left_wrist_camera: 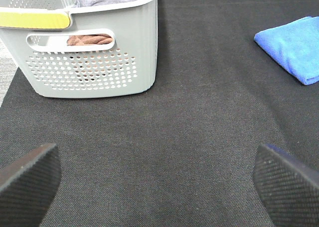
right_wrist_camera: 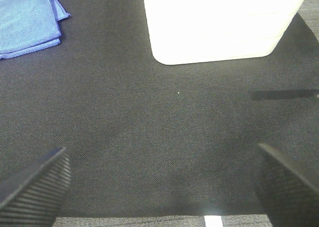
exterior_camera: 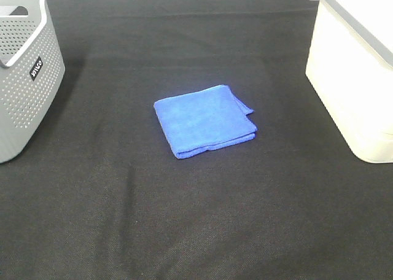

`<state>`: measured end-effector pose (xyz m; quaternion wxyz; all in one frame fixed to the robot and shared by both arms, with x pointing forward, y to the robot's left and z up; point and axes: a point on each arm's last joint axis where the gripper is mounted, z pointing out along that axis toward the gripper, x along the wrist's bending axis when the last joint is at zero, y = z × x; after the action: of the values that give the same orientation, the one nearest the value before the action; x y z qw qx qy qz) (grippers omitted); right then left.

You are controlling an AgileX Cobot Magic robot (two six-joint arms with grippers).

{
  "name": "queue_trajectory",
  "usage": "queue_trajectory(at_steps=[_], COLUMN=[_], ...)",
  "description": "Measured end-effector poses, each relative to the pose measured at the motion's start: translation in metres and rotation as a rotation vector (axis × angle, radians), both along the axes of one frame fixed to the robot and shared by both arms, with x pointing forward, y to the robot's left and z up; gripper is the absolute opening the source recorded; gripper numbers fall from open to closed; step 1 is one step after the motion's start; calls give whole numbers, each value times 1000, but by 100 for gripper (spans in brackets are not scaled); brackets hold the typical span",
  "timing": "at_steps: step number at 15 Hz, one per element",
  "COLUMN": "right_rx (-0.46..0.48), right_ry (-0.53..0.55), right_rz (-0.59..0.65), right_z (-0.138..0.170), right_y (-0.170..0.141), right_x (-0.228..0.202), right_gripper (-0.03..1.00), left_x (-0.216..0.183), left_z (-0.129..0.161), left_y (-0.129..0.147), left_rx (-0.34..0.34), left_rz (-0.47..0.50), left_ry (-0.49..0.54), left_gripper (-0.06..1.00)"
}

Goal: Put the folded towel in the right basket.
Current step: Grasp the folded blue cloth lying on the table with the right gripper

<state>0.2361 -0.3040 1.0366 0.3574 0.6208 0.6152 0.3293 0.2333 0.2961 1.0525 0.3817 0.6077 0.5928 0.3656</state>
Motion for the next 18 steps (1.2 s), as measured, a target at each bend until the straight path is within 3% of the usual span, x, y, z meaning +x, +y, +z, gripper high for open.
queue_trajectory(at_steps=[11,18], right_rx=[-1,-66], right_ry=[0,8], right_rz=[1,26], right_z=[0,12], right_y=[0,-1], right_x=[0,7], right_gripper=[95,95], left_x=[0,0], left_z=[0,0], left_y=[0,0], left_rx=[0,0], left_rz=[0,0], left_ry=[-1,-1], left_gripper=[97,97])
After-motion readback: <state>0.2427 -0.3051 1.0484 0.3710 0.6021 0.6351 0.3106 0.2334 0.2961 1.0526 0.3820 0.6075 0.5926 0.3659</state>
